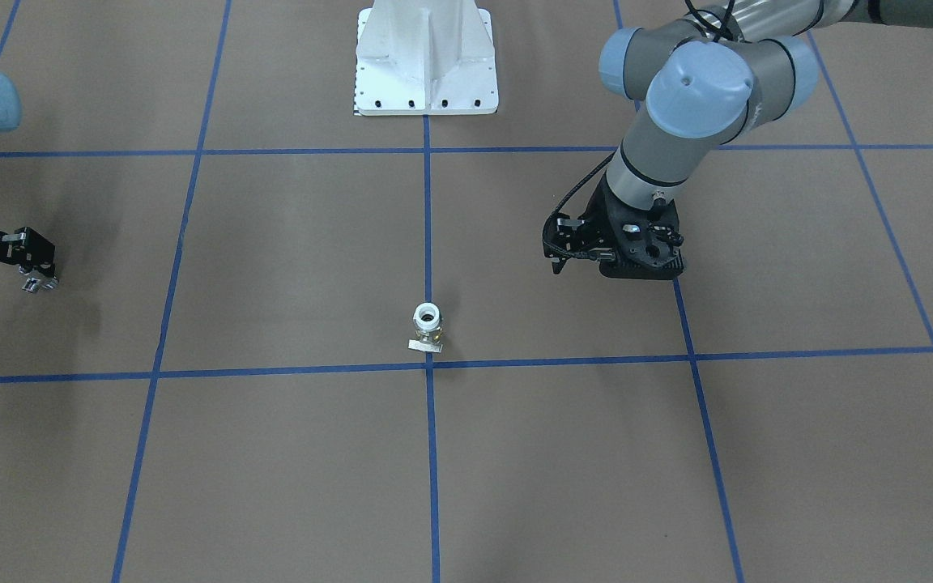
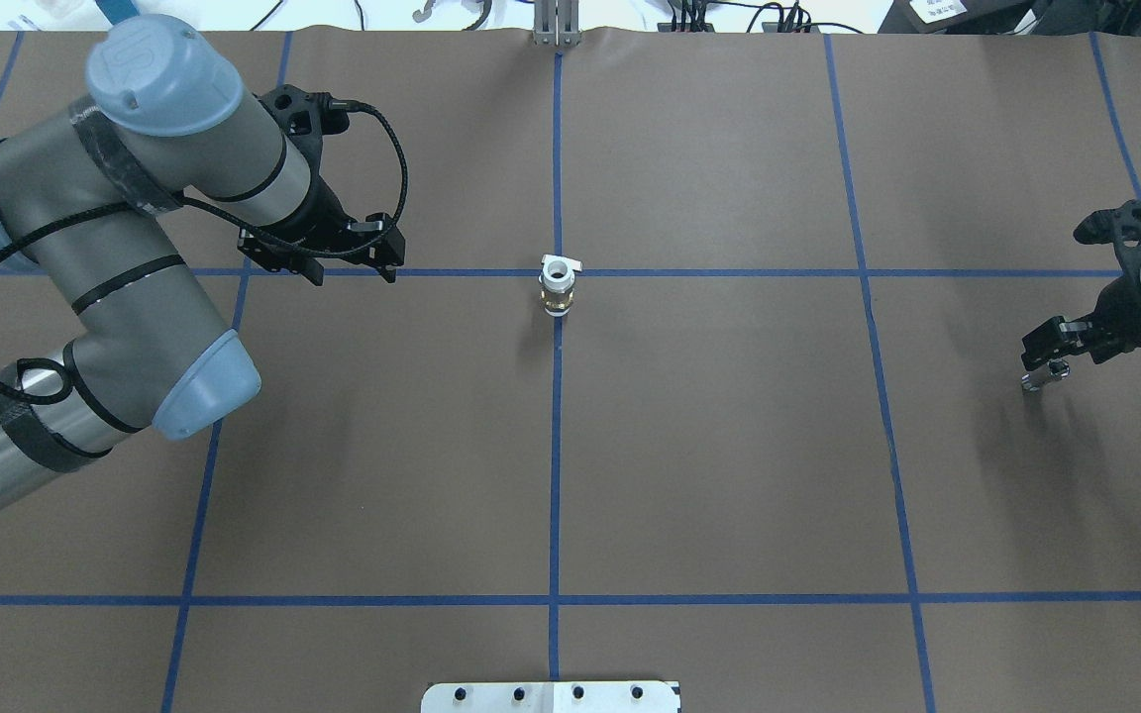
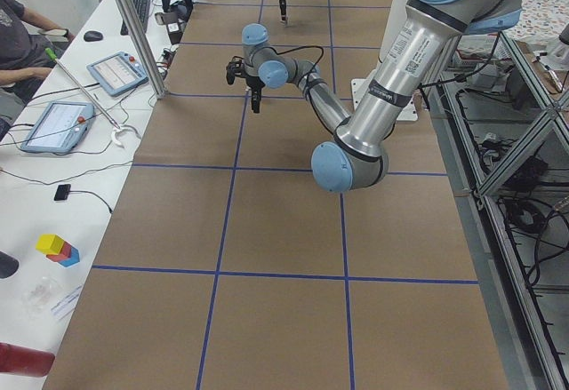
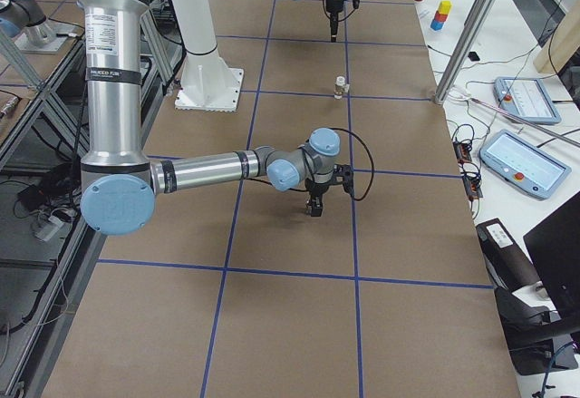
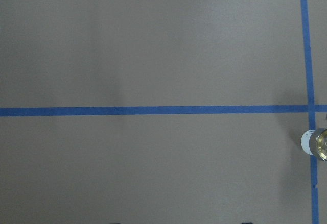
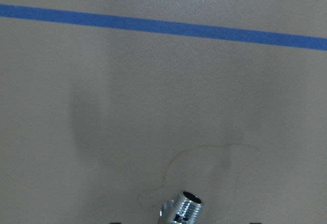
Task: Assemble PPR valve and pipe with both arms
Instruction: 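Lower the right gripper onto the chrome elbow fitting while the left gripper withdraws, then lift the elbow fitting with the right gripper and carry it over the valve, then press the elbow fitting down onto the valve top with the right gripper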
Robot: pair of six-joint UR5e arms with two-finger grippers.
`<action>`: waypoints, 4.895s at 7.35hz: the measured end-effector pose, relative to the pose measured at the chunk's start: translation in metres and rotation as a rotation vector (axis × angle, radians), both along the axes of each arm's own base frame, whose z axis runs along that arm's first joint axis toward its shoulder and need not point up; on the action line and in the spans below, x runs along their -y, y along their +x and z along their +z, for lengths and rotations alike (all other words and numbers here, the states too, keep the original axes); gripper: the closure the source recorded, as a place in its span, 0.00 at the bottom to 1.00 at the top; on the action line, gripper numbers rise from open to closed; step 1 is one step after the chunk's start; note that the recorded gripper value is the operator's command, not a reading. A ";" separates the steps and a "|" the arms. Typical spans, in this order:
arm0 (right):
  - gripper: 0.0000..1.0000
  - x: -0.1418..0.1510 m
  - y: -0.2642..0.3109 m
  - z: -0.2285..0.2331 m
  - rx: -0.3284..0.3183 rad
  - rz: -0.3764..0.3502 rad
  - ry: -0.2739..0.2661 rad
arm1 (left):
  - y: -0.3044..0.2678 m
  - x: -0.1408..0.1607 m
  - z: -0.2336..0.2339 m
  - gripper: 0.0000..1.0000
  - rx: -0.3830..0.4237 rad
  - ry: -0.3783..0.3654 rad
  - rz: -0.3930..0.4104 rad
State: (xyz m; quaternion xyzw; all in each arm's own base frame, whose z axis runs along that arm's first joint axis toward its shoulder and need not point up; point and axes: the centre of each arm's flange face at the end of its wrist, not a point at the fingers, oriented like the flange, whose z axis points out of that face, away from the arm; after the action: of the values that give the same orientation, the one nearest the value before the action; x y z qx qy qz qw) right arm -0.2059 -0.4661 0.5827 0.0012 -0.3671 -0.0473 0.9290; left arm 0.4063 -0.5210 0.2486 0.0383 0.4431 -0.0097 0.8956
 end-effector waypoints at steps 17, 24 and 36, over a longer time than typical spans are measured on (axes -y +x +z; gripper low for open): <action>1.00 0.110 -0.070 -0.231 0.070 0.083 -0.097 | -0.062 -0.004 0.057 0.17 0.038 0.046 0.030; 1.00 0.128 -0.263 -0.468 0.102 0.232 -0.162 | -0.097 -0.010 0.116 0.00 0.060 0.027 0.105; 1.00 0.097 -0.338 -0.479 0.040 0.228 -0.156 | -0.095 -0.010 0.117 0.00 0.062 0.035 0.111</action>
State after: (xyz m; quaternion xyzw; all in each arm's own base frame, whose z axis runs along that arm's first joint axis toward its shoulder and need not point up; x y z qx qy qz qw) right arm -0.5438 -0.5634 0.1039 -0.0286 -0.3854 0.0874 0.9182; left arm 0.3108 -0.5108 0.3654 0.0298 0.4166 0.0489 0.9073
